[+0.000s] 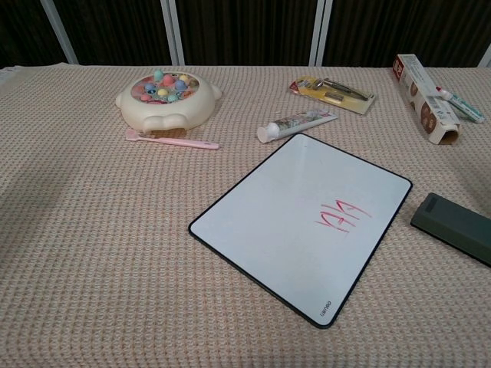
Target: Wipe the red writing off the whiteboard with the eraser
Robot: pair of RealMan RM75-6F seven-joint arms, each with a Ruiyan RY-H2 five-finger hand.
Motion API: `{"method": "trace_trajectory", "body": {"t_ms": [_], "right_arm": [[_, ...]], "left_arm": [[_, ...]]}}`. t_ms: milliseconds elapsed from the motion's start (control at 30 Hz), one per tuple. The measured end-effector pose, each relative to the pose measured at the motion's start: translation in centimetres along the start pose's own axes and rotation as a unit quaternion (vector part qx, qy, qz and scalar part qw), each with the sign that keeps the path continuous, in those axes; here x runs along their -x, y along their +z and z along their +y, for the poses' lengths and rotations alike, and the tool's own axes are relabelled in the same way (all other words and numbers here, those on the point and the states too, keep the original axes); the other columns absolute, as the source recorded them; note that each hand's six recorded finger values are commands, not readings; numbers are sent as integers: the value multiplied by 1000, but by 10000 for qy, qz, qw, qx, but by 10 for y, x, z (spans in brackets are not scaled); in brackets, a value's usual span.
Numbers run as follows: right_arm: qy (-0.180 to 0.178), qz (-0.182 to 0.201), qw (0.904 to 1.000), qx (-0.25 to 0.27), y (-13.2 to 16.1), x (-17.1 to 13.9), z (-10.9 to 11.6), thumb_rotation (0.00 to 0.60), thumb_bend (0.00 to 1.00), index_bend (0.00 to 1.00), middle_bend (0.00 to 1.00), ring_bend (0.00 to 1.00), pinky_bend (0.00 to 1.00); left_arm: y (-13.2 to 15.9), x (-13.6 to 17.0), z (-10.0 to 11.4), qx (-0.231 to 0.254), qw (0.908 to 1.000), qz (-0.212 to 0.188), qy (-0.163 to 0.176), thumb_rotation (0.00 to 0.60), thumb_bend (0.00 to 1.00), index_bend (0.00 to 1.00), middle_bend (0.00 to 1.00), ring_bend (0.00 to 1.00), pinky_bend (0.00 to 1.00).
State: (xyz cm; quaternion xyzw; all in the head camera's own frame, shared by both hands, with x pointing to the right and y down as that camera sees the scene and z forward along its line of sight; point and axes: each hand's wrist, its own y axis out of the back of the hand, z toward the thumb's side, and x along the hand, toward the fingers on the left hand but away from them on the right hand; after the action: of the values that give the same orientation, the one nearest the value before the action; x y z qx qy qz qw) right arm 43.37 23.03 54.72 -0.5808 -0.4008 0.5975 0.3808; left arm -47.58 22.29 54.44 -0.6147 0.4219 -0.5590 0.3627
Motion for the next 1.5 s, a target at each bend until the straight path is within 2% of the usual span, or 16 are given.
{"method": "trace_trajectory", "body": {"t_ms": [267,433,567,900,1100,1333,1500], "right_arm": [[205,29,9995,232,3,-1,-5,600,29,0,1,125,167],[595,83,9961,649,4,0,-12,600,26,0,28,129,167],[931,38,9925,792,2,7,-15,600,17,0,34,128,167],[1791,-60,9692,1688,17,20,-16,600,2,0,74,143,167],[1836,-36,9643,1908,32,25,-15,600,0,0,87,155,167],[1821,24,9661,1832,54,27,-26,600,0,1,132,178,167],[1736,8,9698,1714,73,32,-38,600,0,40,162,214,167]], "left_arm": [[0,1,1,35,10000,48,36,600,638,157,89,23,10],[-1,0,1,38,10000,83,32,600,638,157,89,23,10],[-1,0,0,32,10000,90,26,600,638,157,89,23,10],[-1,-2,-1,44,9999,111,6,600,638,158,89,23,10],[-1,-1,-1,48,9999,122,10,600,638,157,89,23,10],[-1,-1,0,67,9999,134,15,600,637,157,88,23,10],[-2,-1,0,93,9998,157,0,600,638,156,89,23,10]]}}
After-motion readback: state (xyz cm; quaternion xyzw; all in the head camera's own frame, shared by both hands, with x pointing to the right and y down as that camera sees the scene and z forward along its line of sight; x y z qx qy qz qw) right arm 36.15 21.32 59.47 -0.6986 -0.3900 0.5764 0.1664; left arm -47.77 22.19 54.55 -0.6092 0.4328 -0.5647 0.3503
